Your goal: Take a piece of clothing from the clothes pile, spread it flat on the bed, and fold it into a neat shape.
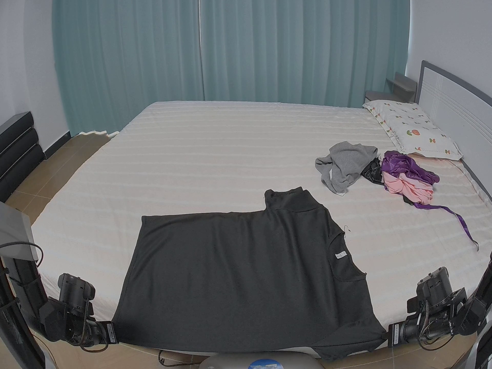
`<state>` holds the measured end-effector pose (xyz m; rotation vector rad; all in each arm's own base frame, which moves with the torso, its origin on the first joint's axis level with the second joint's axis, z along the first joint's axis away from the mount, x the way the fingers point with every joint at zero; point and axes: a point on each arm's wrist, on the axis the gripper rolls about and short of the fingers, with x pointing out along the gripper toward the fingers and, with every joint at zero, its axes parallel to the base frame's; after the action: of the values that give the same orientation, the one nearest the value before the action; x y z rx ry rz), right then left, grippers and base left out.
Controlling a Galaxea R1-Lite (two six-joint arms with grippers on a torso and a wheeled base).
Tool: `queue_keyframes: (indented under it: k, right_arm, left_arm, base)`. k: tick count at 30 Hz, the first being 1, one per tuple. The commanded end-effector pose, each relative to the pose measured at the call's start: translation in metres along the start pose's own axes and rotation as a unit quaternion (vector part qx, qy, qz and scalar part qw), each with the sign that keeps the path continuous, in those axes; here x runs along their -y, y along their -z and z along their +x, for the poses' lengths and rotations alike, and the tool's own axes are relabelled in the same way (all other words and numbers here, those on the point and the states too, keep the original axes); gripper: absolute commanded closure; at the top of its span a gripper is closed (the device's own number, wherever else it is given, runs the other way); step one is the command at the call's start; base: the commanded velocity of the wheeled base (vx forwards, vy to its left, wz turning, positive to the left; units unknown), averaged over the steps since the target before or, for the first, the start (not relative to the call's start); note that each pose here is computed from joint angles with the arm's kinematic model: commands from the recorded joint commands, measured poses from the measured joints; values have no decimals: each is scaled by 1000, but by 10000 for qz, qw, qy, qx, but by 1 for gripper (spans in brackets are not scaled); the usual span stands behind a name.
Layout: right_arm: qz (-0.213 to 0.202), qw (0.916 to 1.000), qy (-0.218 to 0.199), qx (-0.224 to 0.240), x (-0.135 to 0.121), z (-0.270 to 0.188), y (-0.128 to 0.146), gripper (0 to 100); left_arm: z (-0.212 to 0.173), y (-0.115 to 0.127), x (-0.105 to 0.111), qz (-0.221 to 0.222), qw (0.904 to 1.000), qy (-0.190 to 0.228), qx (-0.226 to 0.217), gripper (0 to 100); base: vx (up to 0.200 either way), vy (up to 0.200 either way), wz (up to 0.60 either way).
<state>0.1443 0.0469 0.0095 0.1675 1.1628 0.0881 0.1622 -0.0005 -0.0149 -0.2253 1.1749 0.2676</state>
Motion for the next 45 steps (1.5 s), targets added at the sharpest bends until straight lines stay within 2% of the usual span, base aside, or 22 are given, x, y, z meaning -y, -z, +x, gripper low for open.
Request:
queue_keyframes:
  k: [1, 5, 9, 14, 18, 26, 31, 34, 39, 45]
  right_arm:
    - [-54, 9999, 29, -83, 2, -5, 6, 100]
    - [-237, 9997, 4, -108, 3, -11, 9, 100]
    - [-255, 9997, -20, -19, 3, -14, 8, 100]
    - [-288, 9995, 9, -155, 3, -14, 11, 100]
    - [-293, 9995, -14, -73, 3, -15, 10, 100]
    - [-184, 9974, -234, 655, -2, -15, -9, 100]
    - [-174, 9939, -343, 1037, -9, -15, -25, 100]
    - [-147, 9914, -258, 1272, -11, -15, -35, 100]
    - [-123, 9876, -218, 1552, -16, -16, -50, 100]
    - [-84, 9853, -246, 1687, -19, -13, -63, 100]
  left_arm:
    - [-9, 4, -2, 95, 10000, 9, 11, 100]
    - [-11, 7, -1, 177, 9998, 0, -77, 100]
    - [-11, 9, -1, 222, 9996, -19, -165, 100]
    - [-11, 12, -2, 330, 9989, -71, -317, 100]
    - [-11, 11, -2, 323, 9992, -61, -240, 100]
    - [-16, -11, 4, -79, 9966, 266, 779, 100]
    - [-24, -25, 8, -413, 9886, 390, 1398, 100]
    - [-28, -34, 10, -550, 9834, 412, 1680, 100]
    - [-28, -50, 15, -830, 9762, 564, 1923, 100]
    - [-27, -53, 17, -848, 9751, 592, 1960, 100]
  base:
    - [0, 0, 0]
    - [0, 0, 0]
    - [0, 0, 0]
    - [0, 0, 0]
    - [0, 0, 0]
    - [0, 0, 0]
    - [0, 0, 0]
    - [0, 0, 0]
    - [0, 0, 0]
    - [0, 0, 0]
